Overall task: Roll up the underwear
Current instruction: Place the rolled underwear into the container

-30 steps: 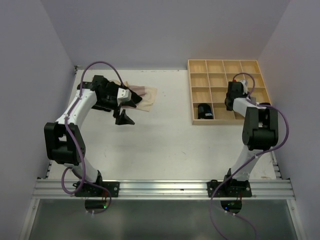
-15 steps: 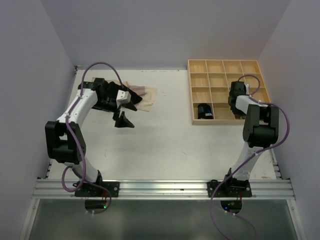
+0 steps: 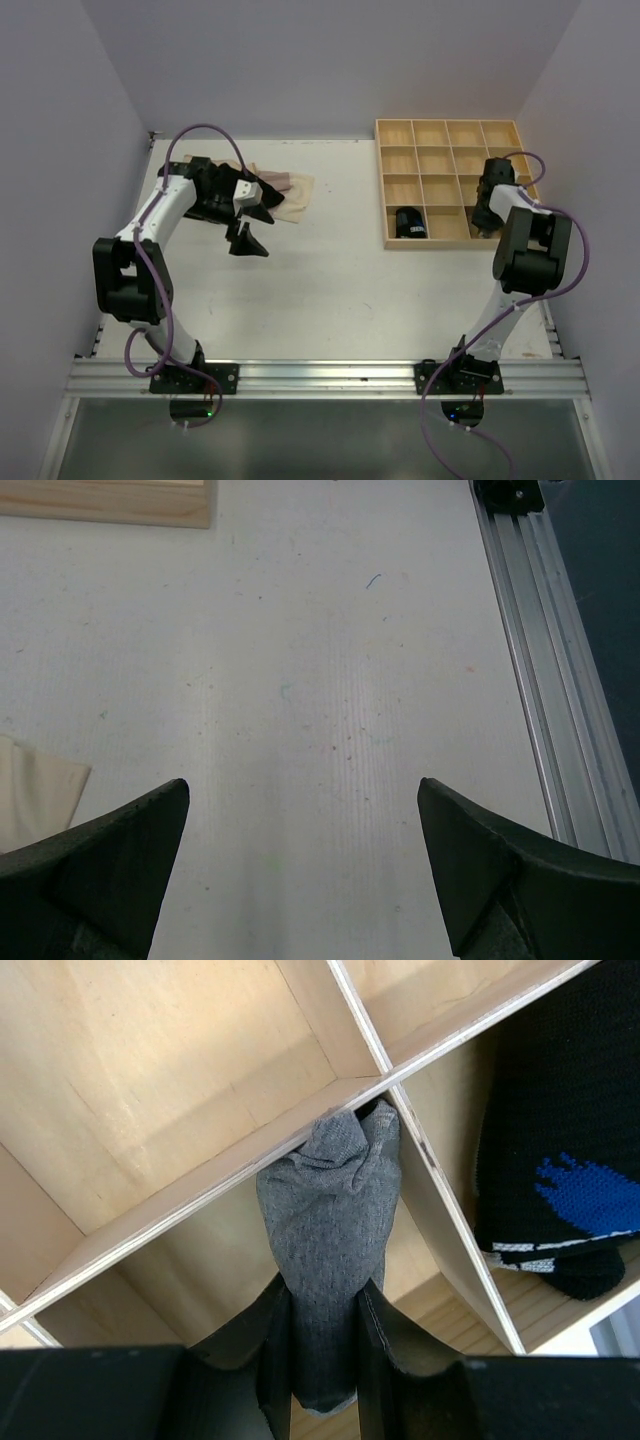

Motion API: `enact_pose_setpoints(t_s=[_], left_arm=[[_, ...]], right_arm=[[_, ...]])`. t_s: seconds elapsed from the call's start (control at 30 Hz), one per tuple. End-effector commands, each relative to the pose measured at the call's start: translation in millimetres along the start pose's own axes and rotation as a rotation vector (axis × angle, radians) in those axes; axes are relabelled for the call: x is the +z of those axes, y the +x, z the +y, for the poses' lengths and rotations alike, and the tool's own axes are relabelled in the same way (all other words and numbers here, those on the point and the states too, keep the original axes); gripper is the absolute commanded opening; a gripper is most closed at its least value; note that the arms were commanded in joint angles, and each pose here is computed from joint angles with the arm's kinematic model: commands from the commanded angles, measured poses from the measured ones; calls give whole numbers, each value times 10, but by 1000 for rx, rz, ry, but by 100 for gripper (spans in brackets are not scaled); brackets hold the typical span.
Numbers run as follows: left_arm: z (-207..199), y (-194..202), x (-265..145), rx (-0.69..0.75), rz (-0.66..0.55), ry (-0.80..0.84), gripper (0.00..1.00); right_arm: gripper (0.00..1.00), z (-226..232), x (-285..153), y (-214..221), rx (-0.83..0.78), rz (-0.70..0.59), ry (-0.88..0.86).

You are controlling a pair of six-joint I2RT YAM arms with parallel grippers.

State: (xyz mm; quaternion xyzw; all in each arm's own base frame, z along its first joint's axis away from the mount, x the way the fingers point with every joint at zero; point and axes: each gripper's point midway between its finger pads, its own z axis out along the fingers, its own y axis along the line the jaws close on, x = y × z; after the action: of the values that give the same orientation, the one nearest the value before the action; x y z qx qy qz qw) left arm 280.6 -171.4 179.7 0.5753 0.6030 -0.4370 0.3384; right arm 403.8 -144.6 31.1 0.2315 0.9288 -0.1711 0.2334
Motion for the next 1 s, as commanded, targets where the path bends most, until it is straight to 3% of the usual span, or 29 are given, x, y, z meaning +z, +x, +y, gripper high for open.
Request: enact_pose_setpoints(t_s=[0.0, 0.1, 0.63, 0.8, 0.97], left_arm=[[64, -144, -43, 33, -35, -11, 100], [77, -149, -46, 31, -33, -13, 100], [167, -79, -18, -9, -23, -4, 100], [181, -50, -12, -17, -17, -4, 100], [234, -41, -22, -20, -4, -20, 100]], right_arm=[[17, 185, 3, 25, 46, 40, -92], [13, 212, 32, 81, 70, 73, -135], [13, 387, -83, 222, 71, 129, -286], [24, 399, -174, 114, 84, 114, -305], [55, 371, -222, 94, 94, 115, -294]])
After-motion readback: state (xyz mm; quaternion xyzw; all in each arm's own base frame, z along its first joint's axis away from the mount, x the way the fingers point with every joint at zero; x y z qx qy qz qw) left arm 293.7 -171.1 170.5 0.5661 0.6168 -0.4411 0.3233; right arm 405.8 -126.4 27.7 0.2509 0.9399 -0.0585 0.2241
